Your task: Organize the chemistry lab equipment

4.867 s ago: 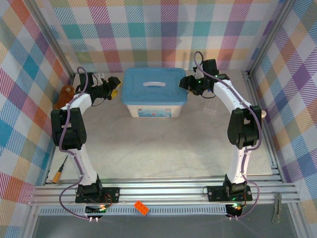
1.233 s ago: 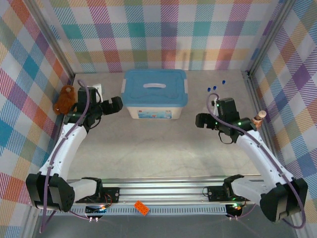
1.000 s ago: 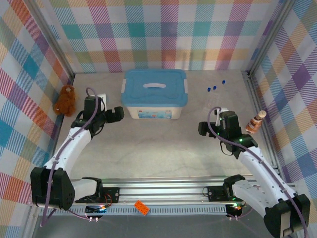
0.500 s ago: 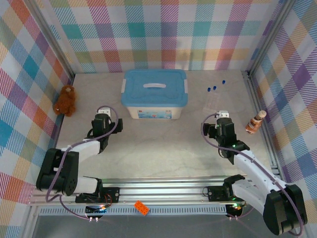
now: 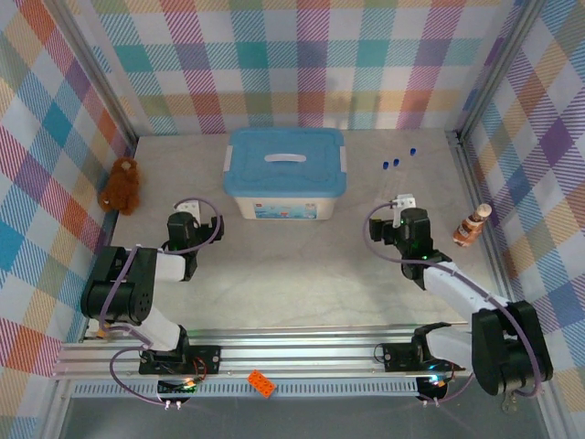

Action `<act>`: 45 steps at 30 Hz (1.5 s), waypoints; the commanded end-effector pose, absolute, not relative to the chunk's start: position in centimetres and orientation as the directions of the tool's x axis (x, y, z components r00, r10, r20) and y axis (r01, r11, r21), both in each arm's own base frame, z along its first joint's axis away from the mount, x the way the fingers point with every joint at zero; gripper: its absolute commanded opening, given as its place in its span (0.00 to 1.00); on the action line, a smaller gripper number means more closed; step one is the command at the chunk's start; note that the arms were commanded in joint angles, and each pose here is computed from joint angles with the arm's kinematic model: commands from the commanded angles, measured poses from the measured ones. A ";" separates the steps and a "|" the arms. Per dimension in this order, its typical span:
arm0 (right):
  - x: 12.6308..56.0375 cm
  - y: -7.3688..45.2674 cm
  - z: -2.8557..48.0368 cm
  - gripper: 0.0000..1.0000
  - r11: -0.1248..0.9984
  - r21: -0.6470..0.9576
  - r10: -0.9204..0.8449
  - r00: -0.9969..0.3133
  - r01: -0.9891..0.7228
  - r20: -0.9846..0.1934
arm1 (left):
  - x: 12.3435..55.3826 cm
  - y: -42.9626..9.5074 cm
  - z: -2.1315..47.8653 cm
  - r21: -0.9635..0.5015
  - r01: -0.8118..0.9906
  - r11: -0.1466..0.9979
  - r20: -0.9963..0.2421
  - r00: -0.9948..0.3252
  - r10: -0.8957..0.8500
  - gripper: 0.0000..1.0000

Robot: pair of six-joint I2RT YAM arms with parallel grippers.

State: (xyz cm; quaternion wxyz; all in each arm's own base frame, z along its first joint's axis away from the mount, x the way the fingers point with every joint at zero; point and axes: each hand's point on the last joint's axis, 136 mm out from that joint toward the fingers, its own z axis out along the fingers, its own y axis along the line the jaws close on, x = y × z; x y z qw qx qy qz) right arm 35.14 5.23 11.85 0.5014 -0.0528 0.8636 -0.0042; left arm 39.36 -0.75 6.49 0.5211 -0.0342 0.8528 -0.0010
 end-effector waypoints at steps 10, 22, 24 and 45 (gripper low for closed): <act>39.4 5.1 11.0 0.95 0.976 -0.016 -0.105 -0.406 -0.216 -0.908 | 40.1 -1.4 8.2 -0.065 -0.018 0.998 -0.922 -0.383 -0.067 1.00; 39.6 3.2 9.3 0.96 0.977 0.116 0.037 -0.388 -0.182 -0.921 | 40.1 -1.4 8.2 -0.066 -0.017 0.998 -0.921 -0.383 -0.067 1.00; 39.6 2.9 9.2 0.96 0.980 0.114 0.043 -0.384 -0.163 -0.922 | 40.1 -1.4 8.2 -0.066 -0.017 0.998 -0.921 -0.383 -0.067 1.00; 39.6 2.9 9.2 0.99 0.980 0.114 0.044 -0.384 -0.162 -0.922 | 40.1 -1.8 8.1 -0.069 0.006 0.998 -0.920 -0.387 -0.061 1.00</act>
